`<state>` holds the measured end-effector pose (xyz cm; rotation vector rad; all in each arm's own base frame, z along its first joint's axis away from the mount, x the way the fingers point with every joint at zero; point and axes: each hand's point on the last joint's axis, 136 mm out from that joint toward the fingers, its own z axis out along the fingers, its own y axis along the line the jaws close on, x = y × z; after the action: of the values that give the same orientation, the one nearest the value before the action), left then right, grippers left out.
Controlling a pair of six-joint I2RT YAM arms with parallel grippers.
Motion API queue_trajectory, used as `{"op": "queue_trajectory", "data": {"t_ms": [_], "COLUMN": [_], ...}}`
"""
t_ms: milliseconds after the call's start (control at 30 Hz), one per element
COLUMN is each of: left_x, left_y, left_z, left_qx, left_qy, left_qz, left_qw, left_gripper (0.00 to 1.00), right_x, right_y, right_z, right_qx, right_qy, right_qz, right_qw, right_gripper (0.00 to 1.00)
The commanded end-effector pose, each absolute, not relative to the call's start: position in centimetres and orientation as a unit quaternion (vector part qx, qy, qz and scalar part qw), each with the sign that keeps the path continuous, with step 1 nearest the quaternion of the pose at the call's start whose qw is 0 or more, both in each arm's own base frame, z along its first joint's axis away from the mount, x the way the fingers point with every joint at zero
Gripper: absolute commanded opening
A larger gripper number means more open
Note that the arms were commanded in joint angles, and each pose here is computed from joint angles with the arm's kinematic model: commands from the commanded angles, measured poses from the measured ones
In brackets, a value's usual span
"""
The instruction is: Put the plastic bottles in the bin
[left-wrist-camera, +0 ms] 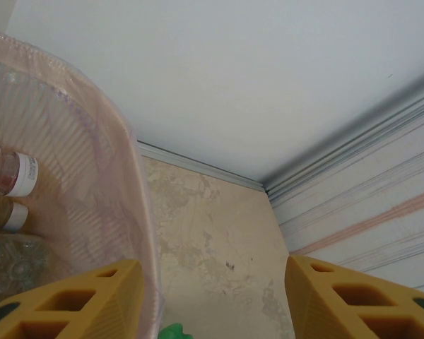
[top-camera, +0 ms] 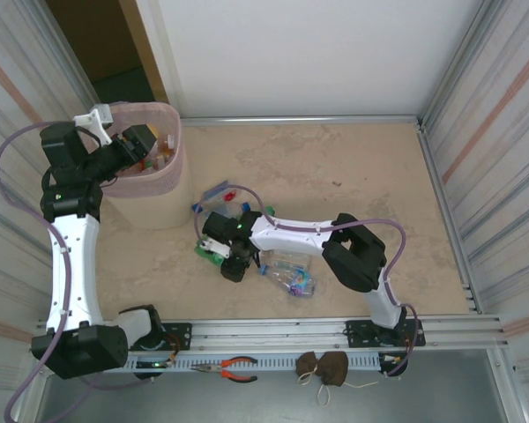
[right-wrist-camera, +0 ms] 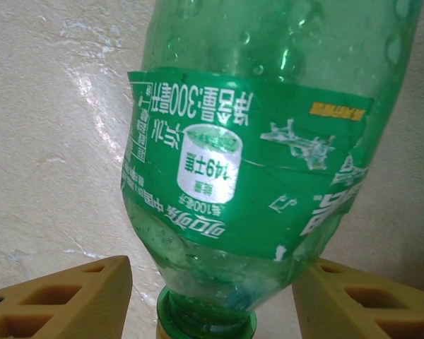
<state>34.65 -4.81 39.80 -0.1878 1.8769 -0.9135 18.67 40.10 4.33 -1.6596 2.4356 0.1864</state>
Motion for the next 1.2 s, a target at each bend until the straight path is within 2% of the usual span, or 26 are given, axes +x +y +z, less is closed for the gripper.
{"op": "queue_trajectory", "data": {"t_ms": [0, 867, 1000, 1167], "left_x": [33.9, 33.0, 32.7, 32.3], "left_y": [-5.0, -4.8, -4.9, -5.2], "left_z": [40.5, 41.8, 42.4, 43.1], "left_qx": [-0.065, -0.078, -0.077, -0.068], "left_qy": [0.769, 0.763, 0.76, 0.759], "left_qz": [-0.381, -0.377, -0.379, -0.383], "left_qw": [0.509, 0.52, 0.523, 0.522], "left_gripper": [0.55, 0.54, 0.54, 0.53], "right_x": [18.8, 18.6, 18.8, 19.1], "right_y": [39.6, 38.2, 38.5, 39.3], "right_z": [3.9, 1.7, 2.8, 6.2], "right_qx": [-0.541, -0.53, -0.525, -0.508], "right_qy": [0.836, 0.845, 0.846, 0.849], "right_qz": [0.04, 0.003, 0.011, 0.064], "right_qw": [0.087, 0.072, 0.089, 0.131], "right_gripper": [0.59, 0.42, 0.35, 0.31]}}
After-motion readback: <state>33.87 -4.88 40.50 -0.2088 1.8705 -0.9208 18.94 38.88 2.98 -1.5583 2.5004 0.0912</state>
